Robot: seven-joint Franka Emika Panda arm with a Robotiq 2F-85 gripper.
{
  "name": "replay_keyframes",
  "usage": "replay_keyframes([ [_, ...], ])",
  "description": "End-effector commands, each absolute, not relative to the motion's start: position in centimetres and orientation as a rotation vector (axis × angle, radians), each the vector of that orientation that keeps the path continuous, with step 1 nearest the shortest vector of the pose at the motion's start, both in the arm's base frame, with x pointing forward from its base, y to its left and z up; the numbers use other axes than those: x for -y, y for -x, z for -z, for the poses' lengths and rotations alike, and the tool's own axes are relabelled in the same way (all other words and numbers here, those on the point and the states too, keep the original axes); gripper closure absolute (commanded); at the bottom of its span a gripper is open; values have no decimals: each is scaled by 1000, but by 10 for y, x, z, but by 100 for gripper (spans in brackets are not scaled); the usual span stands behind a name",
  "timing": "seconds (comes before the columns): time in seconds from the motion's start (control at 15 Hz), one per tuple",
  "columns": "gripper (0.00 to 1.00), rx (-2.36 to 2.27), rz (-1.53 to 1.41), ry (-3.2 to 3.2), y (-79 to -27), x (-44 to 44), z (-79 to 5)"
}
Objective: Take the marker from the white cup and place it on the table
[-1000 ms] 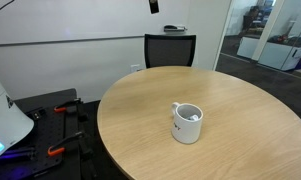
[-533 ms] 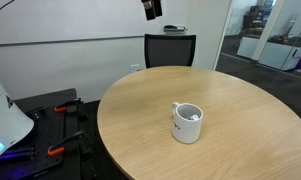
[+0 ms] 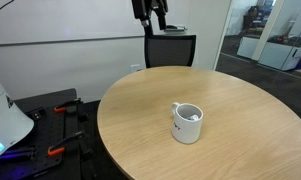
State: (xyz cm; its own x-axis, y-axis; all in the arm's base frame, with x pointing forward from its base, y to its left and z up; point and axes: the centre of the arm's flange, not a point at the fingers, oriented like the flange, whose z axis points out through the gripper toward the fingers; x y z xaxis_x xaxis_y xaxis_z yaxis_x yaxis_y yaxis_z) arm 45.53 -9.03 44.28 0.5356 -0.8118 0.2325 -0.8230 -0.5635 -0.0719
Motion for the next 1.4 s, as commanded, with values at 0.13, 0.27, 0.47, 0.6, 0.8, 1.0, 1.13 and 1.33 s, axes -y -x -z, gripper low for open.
replay_keyframes([
  [0.13,0,1627,-386,-2578,-479,113,-405],
  [0.27,0,1671,-385,-2519,-484,122,-396],
  [0.47,0,1714,-401,-2429,-494,134,-385],
  [0.6,0,1727,-415,-2375,-501,140,-380],
  [0.8,0,1726,-431,-2323,-510,146,-369],
  [1.0,0,1738,-431,-2262,-516,152,-353],
  [1.13,0,1747,-424,-2257,-518,154,-342],
  [1.33,0,1727,-385,-2275,-510,154,-341],
])
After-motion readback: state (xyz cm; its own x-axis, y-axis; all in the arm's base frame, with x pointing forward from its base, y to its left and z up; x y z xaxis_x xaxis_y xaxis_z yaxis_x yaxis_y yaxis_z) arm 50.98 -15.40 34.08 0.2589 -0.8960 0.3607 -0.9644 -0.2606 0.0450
